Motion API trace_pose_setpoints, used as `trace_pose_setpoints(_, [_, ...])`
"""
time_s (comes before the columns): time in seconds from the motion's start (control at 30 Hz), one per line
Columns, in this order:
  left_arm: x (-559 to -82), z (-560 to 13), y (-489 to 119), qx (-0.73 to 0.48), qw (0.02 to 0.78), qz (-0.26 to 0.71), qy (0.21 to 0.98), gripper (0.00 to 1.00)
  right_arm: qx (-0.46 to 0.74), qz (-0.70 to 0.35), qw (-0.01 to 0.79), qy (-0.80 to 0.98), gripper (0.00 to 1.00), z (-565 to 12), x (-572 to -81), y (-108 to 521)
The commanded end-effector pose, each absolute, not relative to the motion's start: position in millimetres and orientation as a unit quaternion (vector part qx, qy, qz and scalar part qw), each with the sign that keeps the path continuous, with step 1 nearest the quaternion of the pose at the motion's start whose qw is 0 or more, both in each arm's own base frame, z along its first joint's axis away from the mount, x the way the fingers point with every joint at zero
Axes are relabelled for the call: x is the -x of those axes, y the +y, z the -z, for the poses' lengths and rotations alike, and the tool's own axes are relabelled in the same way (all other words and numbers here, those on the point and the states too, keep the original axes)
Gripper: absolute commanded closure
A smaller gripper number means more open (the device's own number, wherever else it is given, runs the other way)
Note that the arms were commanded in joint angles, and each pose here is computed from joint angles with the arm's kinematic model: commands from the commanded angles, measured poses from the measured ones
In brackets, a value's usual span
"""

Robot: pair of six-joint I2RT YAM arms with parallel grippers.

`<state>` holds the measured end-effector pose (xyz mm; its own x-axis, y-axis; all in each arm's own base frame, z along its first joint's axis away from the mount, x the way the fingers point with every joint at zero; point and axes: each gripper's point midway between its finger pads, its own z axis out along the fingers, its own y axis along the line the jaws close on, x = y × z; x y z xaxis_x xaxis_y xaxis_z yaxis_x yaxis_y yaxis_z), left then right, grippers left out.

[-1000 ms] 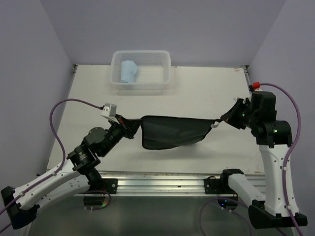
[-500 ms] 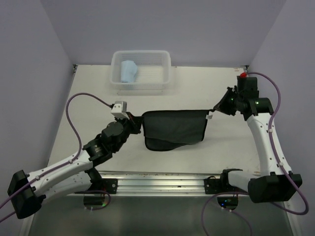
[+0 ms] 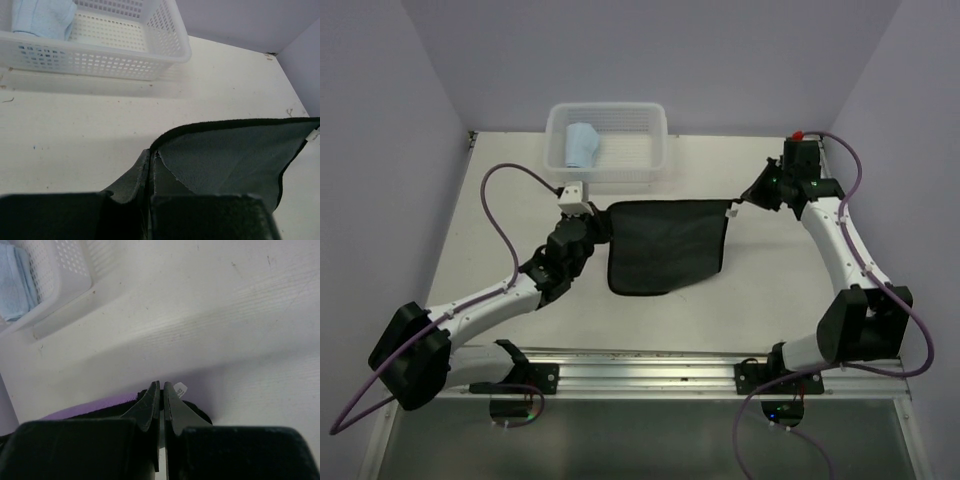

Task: Roll the towels
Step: Flatten the towel

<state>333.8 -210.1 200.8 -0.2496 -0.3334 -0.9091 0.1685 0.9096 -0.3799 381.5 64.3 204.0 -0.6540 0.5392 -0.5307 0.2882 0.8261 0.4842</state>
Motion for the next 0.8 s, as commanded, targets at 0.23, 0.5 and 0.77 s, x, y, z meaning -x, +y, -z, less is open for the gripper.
trace_pose_setpoints(0.23, [-353,-235,-211,0.049,0.655,0.226,0.72,1.0,-0.217,-0.218,0.404,0.861,1.0,-235,-414,82])
trace_pose_setpoints(0.5, [-326,-255,-206,0.045,0.651,0.271,0.707,1.0,-0.194,-0.225,0.434,0.851,1.0,-273,-359,85])
trace_pose_setpoints(0.77, [-270,-269,-215,-0.006,0.633,0.385,0.672,1.0,-0.175,-0.246,0.445,0.843,1.0,-289,-278,87])
